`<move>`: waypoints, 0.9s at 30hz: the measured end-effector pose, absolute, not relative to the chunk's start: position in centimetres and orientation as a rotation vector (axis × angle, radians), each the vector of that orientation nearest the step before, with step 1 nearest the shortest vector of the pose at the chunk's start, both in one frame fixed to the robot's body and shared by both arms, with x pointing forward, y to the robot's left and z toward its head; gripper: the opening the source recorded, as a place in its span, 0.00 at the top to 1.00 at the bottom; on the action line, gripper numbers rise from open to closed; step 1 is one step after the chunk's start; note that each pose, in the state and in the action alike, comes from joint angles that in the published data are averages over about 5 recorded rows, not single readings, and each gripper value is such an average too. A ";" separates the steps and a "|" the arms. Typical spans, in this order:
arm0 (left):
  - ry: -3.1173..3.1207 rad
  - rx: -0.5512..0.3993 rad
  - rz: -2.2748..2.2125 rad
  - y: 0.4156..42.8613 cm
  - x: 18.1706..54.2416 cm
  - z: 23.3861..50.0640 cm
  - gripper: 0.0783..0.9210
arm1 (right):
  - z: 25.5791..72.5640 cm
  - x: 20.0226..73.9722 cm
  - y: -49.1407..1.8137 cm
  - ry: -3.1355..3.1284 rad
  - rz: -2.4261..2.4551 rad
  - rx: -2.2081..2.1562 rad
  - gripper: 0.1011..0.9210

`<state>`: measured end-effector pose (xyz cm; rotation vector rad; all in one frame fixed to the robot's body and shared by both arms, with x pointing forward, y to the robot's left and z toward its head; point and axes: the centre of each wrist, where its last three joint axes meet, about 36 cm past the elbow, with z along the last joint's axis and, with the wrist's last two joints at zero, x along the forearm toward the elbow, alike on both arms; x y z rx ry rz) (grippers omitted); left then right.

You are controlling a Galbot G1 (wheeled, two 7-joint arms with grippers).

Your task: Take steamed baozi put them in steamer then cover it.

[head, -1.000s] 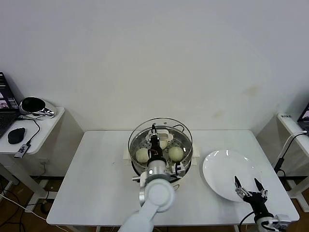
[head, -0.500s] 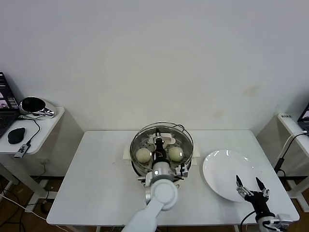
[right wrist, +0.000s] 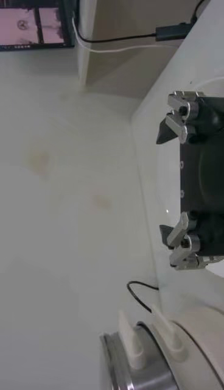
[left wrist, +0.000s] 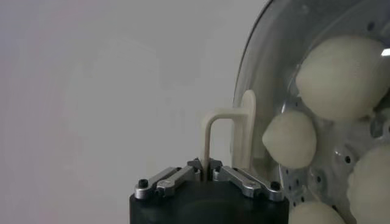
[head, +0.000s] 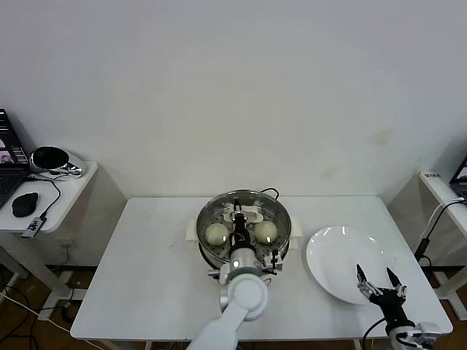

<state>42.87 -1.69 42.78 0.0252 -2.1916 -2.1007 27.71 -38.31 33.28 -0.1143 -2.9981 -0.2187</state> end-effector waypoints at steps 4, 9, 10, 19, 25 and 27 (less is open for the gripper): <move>-2.187 0.022 -2.102 -1.8 42.8 42.6 0.93 | 33.1 27.8 -38.3 -2.996 -0.219 -0.114 0.12; -2.179 0.028 -2.107 -1.7 43.0 42.3 0.93 | 33.1 27.8 -38.2 -2.995 -0.221 -0.115 0.12; -2.177 0.031 -2.108 -1.6 43.1 42.3 0.93 | 33.0 27.8 -38.2 -2.995 -0.222 -0.114 0.12; -2.169 0.022 -2.106 -1.6 43.0 42.2 0.93 | 33.0 27.8 -38.2 -2.993 -0.220 -0.114 0.12; -2.174 0.001 -2.095 -1.7 42.9 42.6 0.84 | 32.9 27.7 -38.1 -2.993 -0.223 -0.115 0.12; -2.177 -0.010 -2.089 -1.8 42.8 42.8 0.77 | 32.9 27.7 -38.1 -2.993 -0.224 -0.116 0.12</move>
